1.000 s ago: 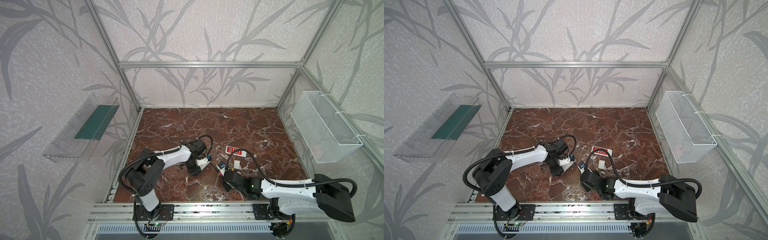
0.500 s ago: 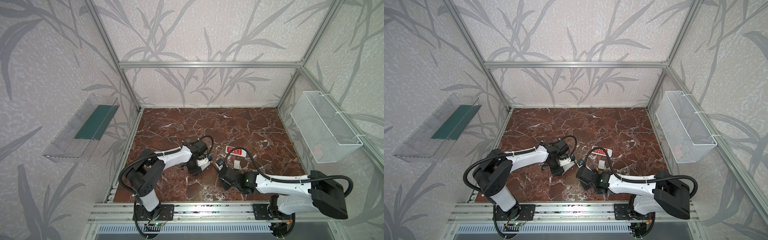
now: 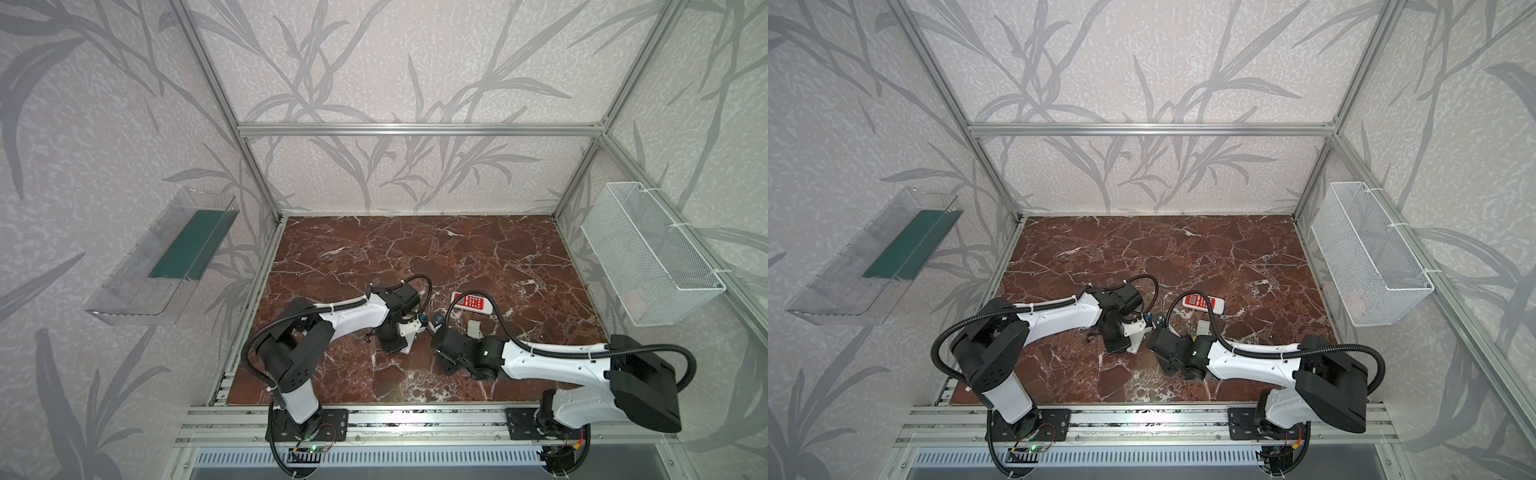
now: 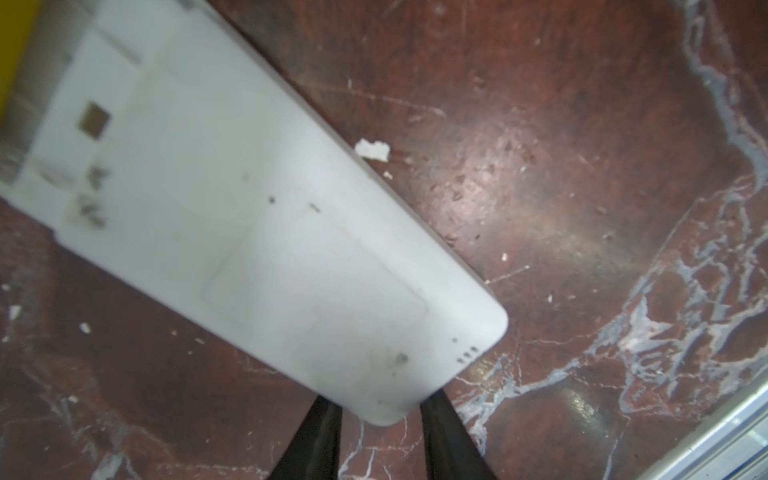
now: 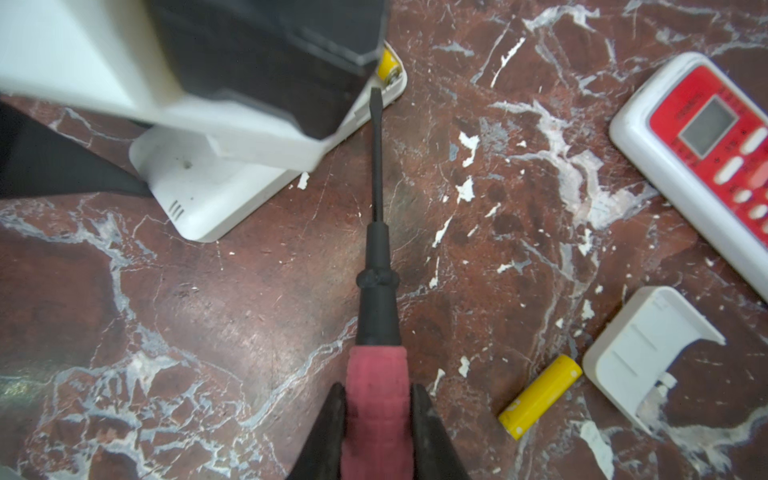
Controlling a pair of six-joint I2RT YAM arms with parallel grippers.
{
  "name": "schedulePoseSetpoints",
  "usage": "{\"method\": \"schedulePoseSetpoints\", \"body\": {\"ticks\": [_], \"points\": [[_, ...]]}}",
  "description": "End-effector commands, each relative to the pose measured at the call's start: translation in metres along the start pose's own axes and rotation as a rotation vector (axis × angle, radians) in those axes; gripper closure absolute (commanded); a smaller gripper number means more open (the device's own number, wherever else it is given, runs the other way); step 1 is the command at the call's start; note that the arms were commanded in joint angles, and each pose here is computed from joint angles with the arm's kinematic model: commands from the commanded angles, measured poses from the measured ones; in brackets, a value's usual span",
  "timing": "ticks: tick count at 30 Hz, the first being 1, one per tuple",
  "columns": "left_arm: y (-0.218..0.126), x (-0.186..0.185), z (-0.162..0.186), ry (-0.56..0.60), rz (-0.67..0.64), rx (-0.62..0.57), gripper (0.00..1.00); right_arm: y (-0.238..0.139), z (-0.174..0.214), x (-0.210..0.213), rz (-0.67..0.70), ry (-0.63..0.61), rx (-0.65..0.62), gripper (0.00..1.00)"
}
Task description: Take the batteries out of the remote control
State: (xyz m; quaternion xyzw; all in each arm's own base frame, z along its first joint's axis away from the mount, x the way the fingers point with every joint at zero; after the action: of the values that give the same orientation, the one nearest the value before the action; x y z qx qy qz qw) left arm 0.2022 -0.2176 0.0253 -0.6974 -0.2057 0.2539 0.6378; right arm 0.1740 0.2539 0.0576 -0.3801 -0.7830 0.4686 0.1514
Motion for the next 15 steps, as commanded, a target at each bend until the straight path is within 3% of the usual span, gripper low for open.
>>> {"method": "schedulePoseSetpoints", "body": {"ticks": [1, 8, 11, 14, 15], "points": [[0.006, -0.003, -0.007, -0.004, 0.017, -0.004, 0.68, 0.003, 0.005, -0.001, 0.011, 0.005, 0.048, 1.0], [0.004, -0.003, -0.008, 0.0, 0.015, -0.016, 0.67, 0.009, 0.002, 0.002, 0.003, -0.002, 0.046, 1.0], [0.0, -0.003, -0.011, -0.01, 0.016, -0.039, 0.58, 0.008, 0.002, 0.002, 0.003, 0.003, 0.035, 1.0], [-0.008, -0.003, -0.012, -0.022, 0.011, -0.067, 0.31, 0.005, 0.003, 0.0, 0.007, 0.007, 0.022, 1.0], [-0.011, -0.004, -0.012, -0.025, 0.011, -0.075, 0.02, 0.005, 0.004, -0.001, 0.005, 0.008, 0.018, 1.0]]}}
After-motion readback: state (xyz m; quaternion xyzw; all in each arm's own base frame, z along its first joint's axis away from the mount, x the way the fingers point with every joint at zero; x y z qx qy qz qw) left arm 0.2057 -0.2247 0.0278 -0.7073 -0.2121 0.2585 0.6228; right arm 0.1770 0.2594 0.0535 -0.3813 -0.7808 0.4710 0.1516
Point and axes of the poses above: each gripper's point midway between its finger pads, its own y axis out along the fingers, its own x axis along the line the jaws close on, z = x × y, the point moved 1 cm from there along -y, back along the fingers, and after that the axes turned 13 degrees about -y, right-handed, at the moved point
